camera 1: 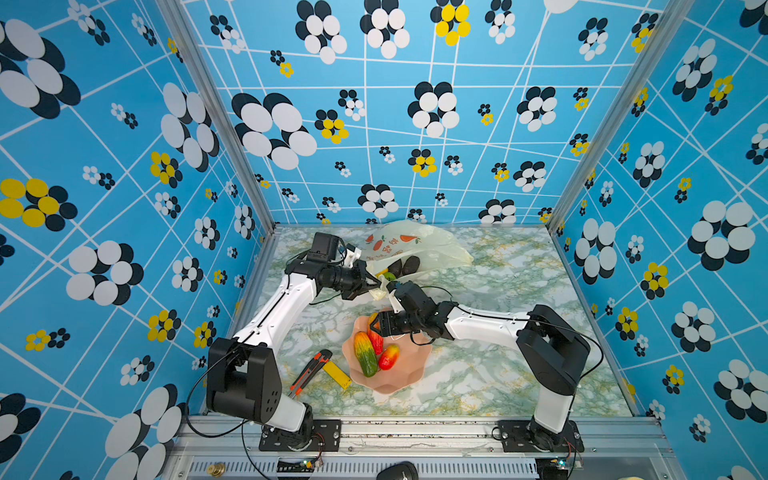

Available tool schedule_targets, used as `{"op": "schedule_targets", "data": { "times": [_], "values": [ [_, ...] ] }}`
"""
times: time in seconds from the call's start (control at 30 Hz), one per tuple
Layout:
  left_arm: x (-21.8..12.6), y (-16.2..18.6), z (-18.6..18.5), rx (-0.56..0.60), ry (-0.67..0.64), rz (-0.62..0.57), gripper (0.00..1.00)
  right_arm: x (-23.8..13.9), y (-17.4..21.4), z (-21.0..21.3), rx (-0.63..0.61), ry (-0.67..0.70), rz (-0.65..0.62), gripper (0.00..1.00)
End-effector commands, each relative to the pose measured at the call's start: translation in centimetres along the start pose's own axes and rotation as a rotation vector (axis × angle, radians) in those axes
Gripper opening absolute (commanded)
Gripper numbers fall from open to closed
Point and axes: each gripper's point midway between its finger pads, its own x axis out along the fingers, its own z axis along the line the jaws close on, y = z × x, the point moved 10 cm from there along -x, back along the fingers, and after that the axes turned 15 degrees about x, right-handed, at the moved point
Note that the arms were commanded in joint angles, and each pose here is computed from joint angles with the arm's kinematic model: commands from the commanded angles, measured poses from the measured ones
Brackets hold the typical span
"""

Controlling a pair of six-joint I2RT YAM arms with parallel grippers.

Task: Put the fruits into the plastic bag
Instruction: 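Lower the right gripper onto the orange-yellow elongated fruit and grasp it, then lift the elongated fruit with the right gripper and carry it into the bag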

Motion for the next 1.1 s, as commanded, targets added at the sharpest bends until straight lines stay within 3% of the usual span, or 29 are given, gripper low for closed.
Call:
{"op": "schedule_targets", "data": {
  "times": [0.0, 0.27, 0.53, 0.73, 1.07],
  "values": [
    [-0.6, 0.5, 0.0, 0.005, 0.016, -0.005, 0.00, 0.9, 0.3, 0.4, -0.011, 0.027, 0.021, 0.67],
    [-0.5, 0.4, 0.0, 0.002, 0.027, -0.007, 0.00, 1.8, 0.5, 0.7, -0.038, 0.054, 0.050, 0.63],
    [-0.4, 0.6, 0.1, -0.002, 0.032, -0.004, 0.00, 2.4, 0.7, 0.4, -0.031, 0.080, 0.068, 0.44],
    [-0.4, 0.6, 0.1, -0.003, 0.032, 0.000, 0.00, 2.5, 1.0, 0.4, -0.033, 0.083, 0.069, 0.35],
    [-0.7, 0.4, -0.2, 0.005, 0.034, -0.006, 0.00, -1.0, 0.8, 1.3, -0.074, 0.003, -0.054, 0.30]
  ]
}}
